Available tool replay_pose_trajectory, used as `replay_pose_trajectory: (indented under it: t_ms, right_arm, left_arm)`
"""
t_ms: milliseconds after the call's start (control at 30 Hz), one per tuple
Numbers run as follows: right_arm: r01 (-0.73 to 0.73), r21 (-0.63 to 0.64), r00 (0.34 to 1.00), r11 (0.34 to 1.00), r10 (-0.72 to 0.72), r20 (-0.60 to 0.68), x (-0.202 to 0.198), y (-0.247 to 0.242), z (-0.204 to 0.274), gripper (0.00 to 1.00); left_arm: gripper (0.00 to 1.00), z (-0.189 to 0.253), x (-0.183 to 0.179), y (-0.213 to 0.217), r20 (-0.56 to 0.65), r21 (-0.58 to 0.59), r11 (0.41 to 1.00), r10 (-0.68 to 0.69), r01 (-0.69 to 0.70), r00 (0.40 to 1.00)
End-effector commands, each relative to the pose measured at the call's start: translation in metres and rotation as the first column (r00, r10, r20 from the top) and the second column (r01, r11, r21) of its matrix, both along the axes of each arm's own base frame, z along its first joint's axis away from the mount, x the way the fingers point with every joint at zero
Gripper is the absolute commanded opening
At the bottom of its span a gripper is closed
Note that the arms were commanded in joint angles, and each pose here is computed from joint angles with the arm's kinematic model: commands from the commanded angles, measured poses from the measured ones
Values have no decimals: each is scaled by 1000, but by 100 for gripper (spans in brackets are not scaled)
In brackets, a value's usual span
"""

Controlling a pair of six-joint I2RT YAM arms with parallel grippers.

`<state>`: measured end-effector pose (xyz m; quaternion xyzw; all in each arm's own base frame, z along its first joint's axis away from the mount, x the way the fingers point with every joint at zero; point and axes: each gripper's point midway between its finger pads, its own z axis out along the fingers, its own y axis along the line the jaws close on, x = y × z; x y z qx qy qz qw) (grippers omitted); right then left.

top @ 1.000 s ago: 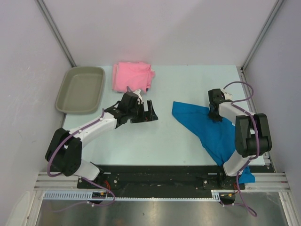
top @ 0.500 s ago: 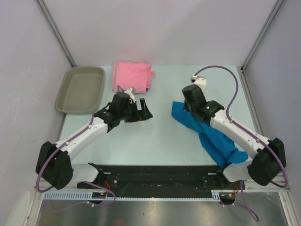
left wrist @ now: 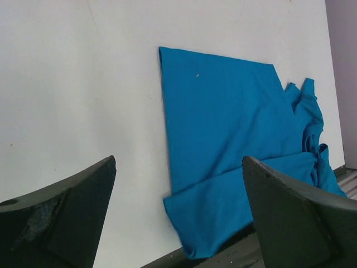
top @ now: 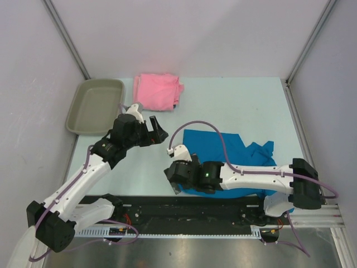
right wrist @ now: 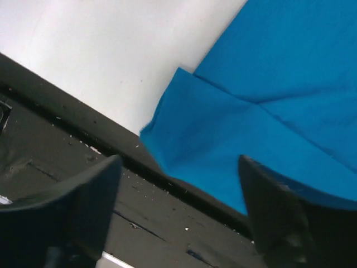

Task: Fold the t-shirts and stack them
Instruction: Flatten the tshirt out

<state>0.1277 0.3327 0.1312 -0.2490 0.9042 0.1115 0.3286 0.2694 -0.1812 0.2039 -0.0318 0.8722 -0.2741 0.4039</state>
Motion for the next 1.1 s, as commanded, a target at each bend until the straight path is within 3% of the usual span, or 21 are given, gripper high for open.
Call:
replay_pose_trajectory:
  t_ms: [0, 167, 233, 267, 333, 367, 600, 733, 933, 1067]
  right_arm:
    - [108, 143, 985, 984, -126, 120, 19, -17, 65, 100]
    - [436, 104, 872, 894, -448, 198, 103, -127, 89, 100]
    - [532, 49, 823, 845, -530, 203, 124, -163, 77, 100]
    - [615, 45, 766, 787, -610, 204, 144, -191, 72, 100]
    - [650, 7, 746, 760, -639, 189, 155, -211, 54, 100]
    - [707, -4, 697, 707, -696, 173, 165, -234, 38, 100]
    - [749, -47, 662, 661, -748, 40, 188, -254, -26, 99]
    - [739, -86, 672, 669, -740, 21, 192, -252, -47, 100]
    - [718, -109, 690, 687, -724, -15, 196, -245, -71, 100]
    - [721, -102, 688, 685, -726, -16, 201, -242, -78, 100]
  left_arm:
    - [100, -7, -5, 4, -9, 17, 1000, -8, 8, 1000]
    - [100, -13, -3, -19, -35, -50, 995, -84, 82, 996]
    - [100, -14, -2, -29, -31, -64, 992, -108, 106, 994]
    - [100, -18, -1, -33, -40, -68, 991, -115, 112, 993]
    - [100, -29, -2, -52, -71, -82, 983, -170, 164, 983]
    - [100, -30, -1, -60, -75, -85, 979, -192, 185, 979]
    - [100, -67, 18, -113, -200, -44, 958, -287, 284, 937]
    - [100, -100, 30, -134, -329, 51, 939, -307, 341, 893]
    - [100, -154, 38, -131, -467, 219, 899, -246, 380, 850]
    - [100, -170, 54, -111, -493, 372, 862, -130, 344, 860]
